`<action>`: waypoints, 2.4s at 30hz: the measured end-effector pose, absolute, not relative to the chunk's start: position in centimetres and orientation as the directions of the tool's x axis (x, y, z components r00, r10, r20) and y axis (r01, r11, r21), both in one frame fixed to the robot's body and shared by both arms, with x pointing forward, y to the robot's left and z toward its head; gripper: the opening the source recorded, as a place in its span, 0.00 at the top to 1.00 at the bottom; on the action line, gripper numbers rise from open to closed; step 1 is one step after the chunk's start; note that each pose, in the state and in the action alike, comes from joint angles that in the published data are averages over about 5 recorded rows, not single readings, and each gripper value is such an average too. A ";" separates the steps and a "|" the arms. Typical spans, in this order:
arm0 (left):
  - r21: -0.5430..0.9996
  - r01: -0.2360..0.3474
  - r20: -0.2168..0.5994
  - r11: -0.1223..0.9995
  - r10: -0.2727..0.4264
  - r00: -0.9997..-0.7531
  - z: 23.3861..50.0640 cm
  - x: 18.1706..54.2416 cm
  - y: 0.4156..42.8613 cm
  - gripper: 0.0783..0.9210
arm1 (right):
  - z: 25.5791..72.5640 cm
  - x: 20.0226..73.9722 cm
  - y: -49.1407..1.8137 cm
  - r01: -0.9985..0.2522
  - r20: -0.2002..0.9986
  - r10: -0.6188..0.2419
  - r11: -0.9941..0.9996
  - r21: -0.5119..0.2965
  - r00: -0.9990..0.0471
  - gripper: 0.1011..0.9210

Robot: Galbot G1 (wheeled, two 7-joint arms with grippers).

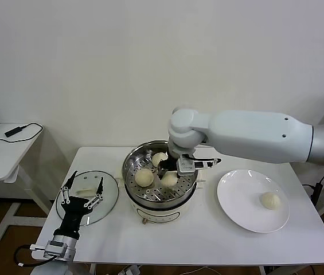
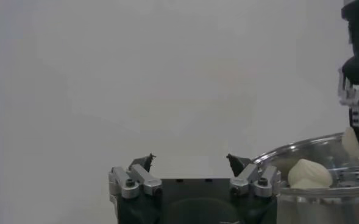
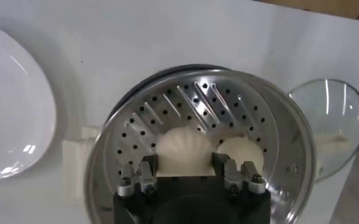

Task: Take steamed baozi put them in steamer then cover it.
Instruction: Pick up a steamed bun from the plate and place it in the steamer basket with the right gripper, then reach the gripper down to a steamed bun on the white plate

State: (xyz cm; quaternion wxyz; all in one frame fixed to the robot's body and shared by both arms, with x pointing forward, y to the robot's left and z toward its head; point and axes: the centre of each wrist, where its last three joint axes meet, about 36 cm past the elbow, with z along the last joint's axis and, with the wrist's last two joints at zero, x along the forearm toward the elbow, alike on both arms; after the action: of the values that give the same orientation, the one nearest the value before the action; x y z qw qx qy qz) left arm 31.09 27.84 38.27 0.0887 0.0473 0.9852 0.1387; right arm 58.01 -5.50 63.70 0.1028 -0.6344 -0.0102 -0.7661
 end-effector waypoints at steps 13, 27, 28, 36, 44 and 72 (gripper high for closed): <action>0.282 0.064 -0.161 0.957 0.113 -0.980 38.1 31.1 28.0 0.12 | 61.6 57.4 -4.8 0.224 0.980 -0.141 -0.969 -0.107 -0.141 0.36; 0.280 0.060 -0.166 0.958 0.110 -0.980 38.0 31.1 28.2 0.12 | 60.5 57.2 -4.7 0.231 0.983 -0.135 -0.968 -0.103 -0.127 0.23; 0.279 0.060 -0.166 0.958 0.110 -0.980 38.0 31.1 28.2 0.12 | 60.5 57.2 -4.6 0.231 0.982 -0.137 -0.967 -0.105 -0.127 0.20; 0.279 0.060 -0.165 0.958 0.110 -0.980 37.8 31.1 28.2 0.12 | 61.6 57.7 -4.8 0.223 0.978 -0.152 -0.967 -0.119 -0.140 0.12; 0.281 0.060 -0.166 0.958 0.110 -0.980 37.9 31.1 28.3 0.12 | 67.3 60.3 -7.8 0.056 0.965 -0.183 -0.983 -0.175 -0.191 0.12; 0.277 0.074 -0.177 0.958 0.126 -0.976 38.9 31.1 27.5 0.12 | 60.4 62.2 -48.4 -0.982 0.967 -0.192 -0.057 -0.180 -0.166 0.12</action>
State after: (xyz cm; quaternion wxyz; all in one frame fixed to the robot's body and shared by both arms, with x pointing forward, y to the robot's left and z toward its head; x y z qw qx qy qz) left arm 31.11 27.48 38.88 0.0967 0.0507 0.9847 0.1356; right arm 62.25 -48.40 60.39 -0.3867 -0.5170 0.5675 -0.5110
